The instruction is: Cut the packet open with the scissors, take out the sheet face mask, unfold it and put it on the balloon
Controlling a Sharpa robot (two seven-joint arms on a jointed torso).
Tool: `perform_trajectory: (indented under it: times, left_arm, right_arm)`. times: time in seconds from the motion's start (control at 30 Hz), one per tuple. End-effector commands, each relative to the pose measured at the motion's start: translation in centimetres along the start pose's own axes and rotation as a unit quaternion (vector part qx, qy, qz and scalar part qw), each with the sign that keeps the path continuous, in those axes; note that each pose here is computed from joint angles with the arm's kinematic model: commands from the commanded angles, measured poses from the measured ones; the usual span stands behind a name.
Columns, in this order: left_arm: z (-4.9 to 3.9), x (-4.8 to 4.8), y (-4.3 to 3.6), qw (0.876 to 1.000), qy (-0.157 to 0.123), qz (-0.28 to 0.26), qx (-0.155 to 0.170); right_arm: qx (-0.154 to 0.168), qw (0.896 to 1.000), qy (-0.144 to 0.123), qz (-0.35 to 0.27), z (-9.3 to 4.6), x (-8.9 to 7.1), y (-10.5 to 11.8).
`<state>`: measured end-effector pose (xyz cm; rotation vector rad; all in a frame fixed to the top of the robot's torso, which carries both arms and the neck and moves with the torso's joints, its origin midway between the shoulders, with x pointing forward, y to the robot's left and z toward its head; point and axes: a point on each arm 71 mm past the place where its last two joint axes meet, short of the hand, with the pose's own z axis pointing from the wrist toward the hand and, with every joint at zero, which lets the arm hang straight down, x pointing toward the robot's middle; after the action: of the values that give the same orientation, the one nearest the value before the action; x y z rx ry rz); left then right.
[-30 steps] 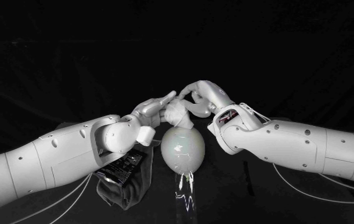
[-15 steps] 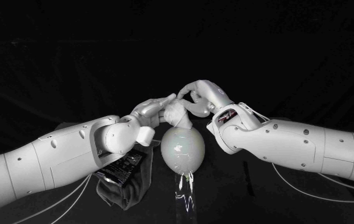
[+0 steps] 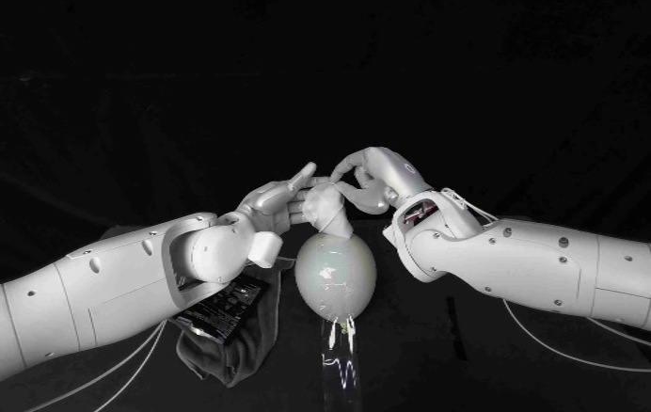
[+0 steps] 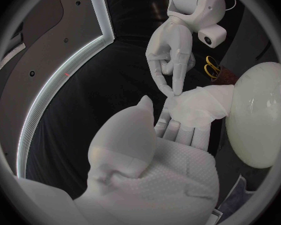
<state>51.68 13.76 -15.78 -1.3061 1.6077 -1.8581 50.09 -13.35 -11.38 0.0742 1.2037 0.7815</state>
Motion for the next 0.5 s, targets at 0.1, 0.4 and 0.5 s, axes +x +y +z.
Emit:
perform_trajectory:
  times: [0.1, 0.4, 0.5]
  left_arm:
    - [0.04, 0.26, -0.16, 1.000, 0.007, 0.017, 0.005]
    - [0.03, -0.02, -0.14, 0.999, -0.002, 0.042, 0.000]
    - [0.05, -0.13, -0.16, 0.999, -0.008, 0.049, 0.001]
  right_arm:
    - [0.015, 1.000, 0.001, 0.002, 0.07, 0.14, -0.06]
    - [0.023, 1.000, 0.002, 0.014, 0.09, 0.25, -0.04]
    - [0.022, 1.000, 0.000, 0.018, 0.02, 0.21, 0.05]
